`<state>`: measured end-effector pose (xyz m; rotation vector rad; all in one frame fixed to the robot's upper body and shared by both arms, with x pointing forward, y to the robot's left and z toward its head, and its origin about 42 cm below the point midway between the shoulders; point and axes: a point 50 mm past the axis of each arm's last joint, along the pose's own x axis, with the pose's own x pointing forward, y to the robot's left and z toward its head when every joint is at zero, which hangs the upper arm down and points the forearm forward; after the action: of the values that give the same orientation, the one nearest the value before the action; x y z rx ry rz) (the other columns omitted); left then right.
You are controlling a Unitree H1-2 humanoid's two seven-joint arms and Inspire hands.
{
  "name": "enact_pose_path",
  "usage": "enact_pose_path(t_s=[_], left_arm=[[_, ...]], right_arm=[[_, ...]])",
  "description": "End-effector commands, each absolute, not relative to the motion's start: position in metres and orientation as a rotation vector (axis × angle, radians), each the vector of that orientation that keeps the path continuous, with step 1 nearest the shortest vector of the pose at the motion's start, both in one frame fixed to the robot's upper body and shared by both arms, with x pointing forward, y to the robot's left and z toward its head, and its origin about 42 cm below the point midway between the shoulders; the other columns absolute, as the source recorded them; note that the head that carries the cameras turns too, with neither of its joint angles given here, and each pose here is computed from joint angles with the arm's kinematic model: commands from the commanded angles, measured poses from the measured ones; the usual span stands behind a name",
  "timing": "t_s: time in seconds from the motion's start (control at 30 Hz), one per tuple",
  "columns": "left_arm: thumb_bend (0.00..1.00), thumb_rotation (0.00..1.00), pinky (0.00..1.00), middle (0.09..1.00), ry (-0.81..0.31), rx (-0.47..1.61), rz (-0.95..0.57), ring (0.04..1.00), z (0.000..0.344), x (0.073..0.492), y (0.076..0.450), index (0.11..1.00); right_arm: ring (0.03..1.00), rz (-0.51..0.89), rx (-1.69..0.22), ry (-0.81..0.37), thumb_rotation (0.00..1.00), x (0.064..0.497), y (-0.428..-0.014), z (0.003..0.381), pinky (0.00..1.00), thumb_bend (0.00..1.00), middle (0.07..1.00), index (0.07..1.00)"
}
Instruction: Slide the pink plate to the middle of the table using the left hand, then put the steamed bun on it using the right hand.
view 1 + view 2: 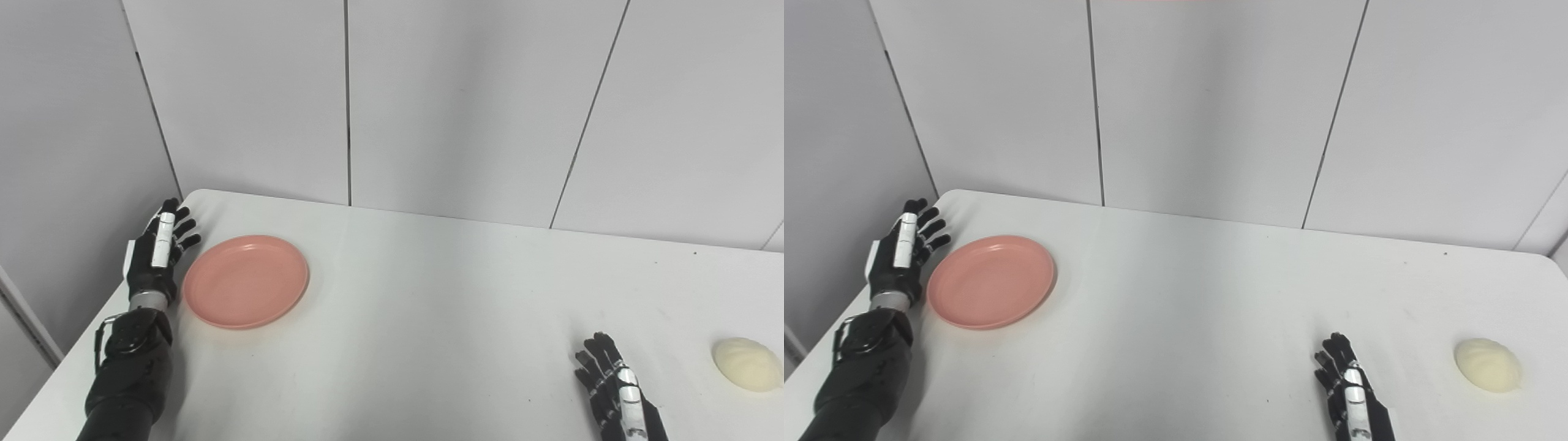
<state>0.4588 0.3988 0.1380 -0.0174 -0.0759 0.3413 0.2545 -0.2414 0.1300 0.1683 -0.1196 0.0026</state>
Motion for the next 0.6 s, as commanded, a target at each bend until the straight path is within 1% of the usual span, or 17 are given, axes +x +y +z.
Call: enact_pose_path(t_s=[0.0,0.07,0.17,0.23,0.37,0.57], left_arm=[[0.95,0.86,0.73,0.847,-0.105,0.016,0.341,0.825,0.153,0.469,0.4,0.841],[0.93,0.87,0.74,0.839,-0.1,0.018,0.34,0.823,0.153,0.469,0.397,0.838],[0.94,0.87,0.74,0.832,-0.095,0.024,0.332,0.824,0.153,0.469,0.391,0.83],[0.94,0.87,0.74,0.846,-0.089,0.036,0.321,0.84,0.152,0.469,0.386,0.837],[0.95,0.89,0.7,0.853,-0.081,0.05,0.303,0.835,0.151,0.467,0.38,0.85],[0.95,0.89,0.72,0.859,-0.075,0.055,0.281,0.843,0.148,0.466,0.374,0.848]], right_arm=[[0.91,0.009,0.169,-0.164,0.88,0.256,-0.24,0.143,0.94,0.69,0.918,0.897],[0.906,0.007,0.173,-0.164,0.88,0.256,-0.24,0.143,0.93,0.69,0.915,0.893],[0.907,0.006,0.176,-0.162,0.87,0.257,-0.24,0.144,0.94,0.69,0.916,0.892],[0.91,0.005,0.167,-0.161,0.88,0.257,-0.24,0.143,0.94,0.68,0.918,0.892],[0.909,0.001,0.165,-0.162,0.89,0.258,-0.24,0.143,0.93,0.68,0.92,0.895],[0.893,-0.002,0.16,-0.163,0.89,0.257,-0.24,0.143,0.91,0.68,0.906,0.884]])
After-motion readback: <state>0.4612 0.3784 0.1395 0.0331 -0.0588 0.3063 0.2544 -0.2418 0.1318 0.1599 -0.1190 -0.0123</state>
